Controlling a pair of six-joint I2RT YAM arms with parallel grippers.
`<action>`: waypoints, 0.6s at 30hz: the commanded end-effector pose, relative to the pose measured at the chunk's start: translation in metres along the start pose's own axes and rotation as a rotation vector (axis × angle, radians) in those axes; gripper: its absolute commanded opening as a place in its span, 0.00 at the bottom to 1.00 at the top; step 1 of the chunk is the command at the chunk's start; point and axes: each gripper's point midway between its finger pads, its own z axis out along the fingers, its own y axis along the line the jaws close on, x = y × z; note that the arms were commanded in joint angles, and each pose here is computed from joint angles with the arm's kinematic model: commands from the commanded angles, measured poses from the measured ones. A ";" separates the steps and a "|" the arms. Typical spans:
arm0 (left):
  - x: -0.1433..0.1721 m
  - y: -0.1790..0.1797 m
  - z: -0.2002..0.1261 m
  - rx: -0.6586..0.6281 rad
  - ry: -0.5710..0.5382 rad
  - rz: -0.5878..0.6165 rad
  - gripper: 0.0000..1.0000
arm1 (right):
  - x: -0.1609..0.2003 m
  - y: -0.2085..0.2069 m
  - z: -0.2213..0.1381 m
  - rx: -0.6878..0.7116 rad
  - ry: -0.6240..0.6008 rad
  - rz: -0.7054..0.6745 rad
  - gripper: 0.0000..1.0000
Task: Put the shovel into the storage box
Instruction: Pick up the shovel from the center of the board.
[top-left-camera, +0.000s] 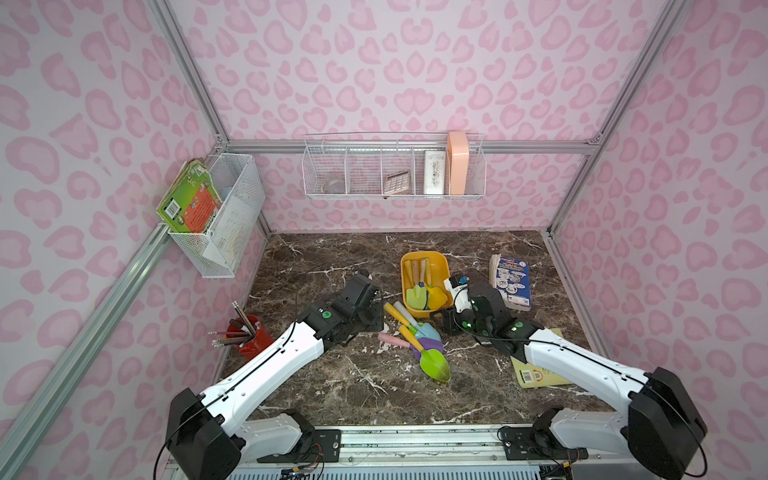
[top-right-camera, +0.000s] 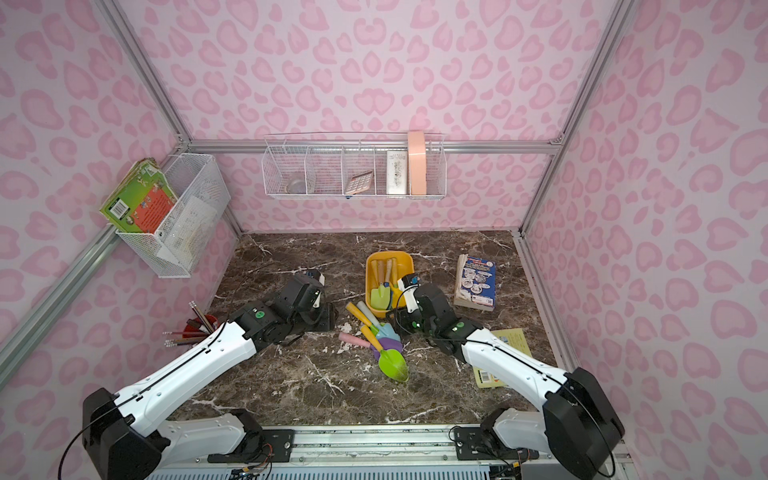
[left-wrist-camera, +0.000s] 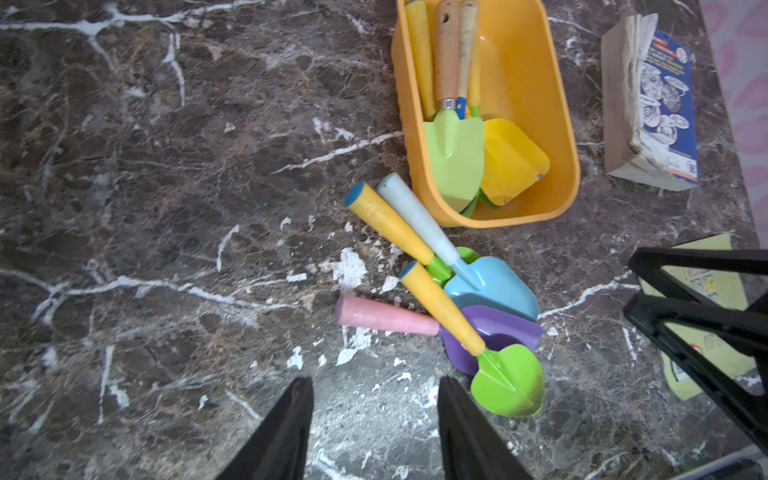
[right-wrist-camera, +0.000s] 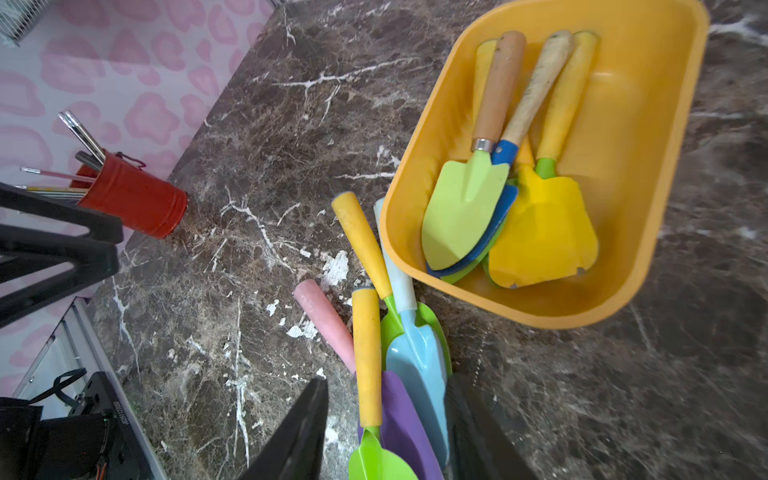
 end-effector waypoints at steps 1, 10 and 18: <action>0.015 0.020 -0.002 -0.059 0.007 -0.054 0.54 | -0.004 0.017 0.013 -0.038 0.005 -0.059 0.48; 0.033 0.040 0.000 -0.108 0.019 -0.105 0.54 | 0.044 0.025 0.058 0.079 0.215 -0.196 0.40; 0.036 0.040 0.009 -0.117 0.041 -0.112 0.53 | 0.070 0.016 0.077 0.247 0.295 -0.301 0.40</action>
